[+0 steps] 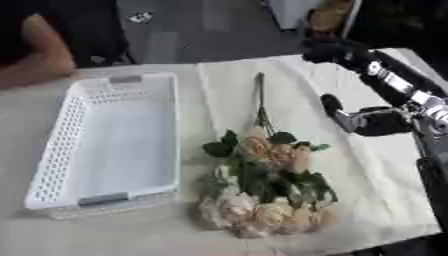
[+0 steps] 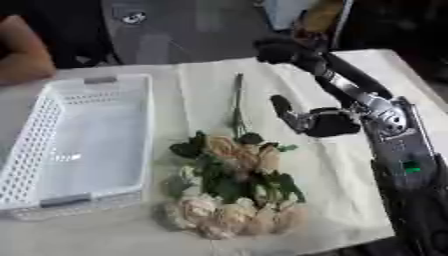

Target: Pick up objects on the table and place them in the box.

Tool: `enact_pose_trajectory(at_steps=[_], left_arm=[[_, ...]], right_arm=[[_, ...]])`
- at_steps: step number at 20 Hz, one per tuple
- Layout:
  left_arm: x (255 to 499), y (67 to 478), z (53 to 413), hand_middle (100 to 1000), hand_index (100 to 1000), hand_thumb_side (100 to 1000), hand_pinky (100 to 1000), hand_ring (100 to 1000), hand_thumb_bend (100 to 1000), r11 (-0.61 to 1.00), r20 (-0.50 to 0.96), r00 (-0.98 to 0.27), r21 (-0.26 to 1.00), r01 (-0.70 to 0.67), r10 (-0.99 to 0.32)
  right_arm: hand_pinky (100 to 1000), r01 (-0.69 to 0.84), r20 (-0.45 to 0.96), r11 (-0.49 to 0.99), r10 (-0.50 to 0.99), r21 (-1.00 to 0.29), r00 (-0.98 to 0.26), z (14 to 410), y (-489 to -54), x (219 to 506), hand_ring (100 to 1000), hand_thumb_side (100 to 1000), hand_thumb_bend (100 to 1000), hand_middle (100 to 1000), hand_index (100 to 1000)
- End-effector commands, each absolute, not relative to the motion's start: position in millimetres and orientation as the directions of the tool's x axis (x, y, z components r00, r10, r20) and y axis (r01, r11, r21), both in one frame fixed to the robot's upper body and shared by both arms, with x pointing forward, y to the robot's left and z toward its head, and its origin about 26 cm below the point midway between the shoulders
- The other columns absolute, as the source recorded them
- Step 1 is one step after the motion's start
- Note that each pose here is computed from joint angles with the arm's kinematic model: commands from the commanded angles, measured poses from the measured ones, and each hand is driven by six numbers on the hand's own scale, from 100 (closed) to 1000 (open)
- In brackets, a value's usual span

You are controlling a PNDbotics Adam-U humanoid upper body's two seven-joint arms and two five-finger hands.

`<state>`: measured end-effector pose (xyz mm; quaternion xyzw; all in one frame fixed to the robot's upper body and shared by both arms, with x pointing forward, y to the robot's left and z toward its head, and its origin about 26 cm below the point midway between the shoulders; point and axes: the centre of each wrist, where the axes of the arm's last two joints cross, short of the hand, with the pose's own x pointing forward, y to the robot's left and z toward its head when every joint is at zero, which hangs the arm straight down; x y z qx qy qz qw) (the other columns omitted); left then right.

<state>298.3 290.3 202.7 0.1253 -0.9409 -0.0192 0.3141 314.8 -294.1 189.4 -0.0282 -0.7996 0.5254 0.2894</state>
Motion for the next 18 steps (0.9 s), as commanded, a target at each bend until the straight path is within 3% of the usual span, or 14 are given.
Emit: enact_pose_trajectory(at_steps=[1, 12, 14, 18], left_arm=[[296, 293, 213, 669, 702, 813, 480, 556, 100, 0.964, 0.553, -0.791, 0.129, -0.231, -0.263], [296, 294, 213, 669, 702, 817, 480, 556, 100, 0.963, 0.553, -0.789, 0.130, -0.235, -0.267], [296, 294, 213, 670, 702, 814, 480, 557, 100, 0.962, 0.553, -0.788, 0.127, -0.240, -0.269], [295, 295, 213, 670, 702, 814, 480, 557, 100, 0.961, 0.556, -0.784, 0.133, -0.242, -0.275]], right_arm=[[922, -0.218, 0.338, 0.355, 0.322, -0.909, -0.884, 199, -294, 312, 908, 127, 100, 977, 979], [920, -0.209, 0.336, 0.362, 0.334, -0.908, -0.881, 200, -296, 312, 906, 153, 100, 967, 982], [920, -0.205, 0.337, 0.372, 0.338, -0.906, -0.879, 202, -297, 313, 907, 109, 100, 963, 992], [923, -0.135, 0.254, 0.303, 0.400, -0.943, -0.881, 228, -315, 319, 926, 100, 100, 966, 1000]])
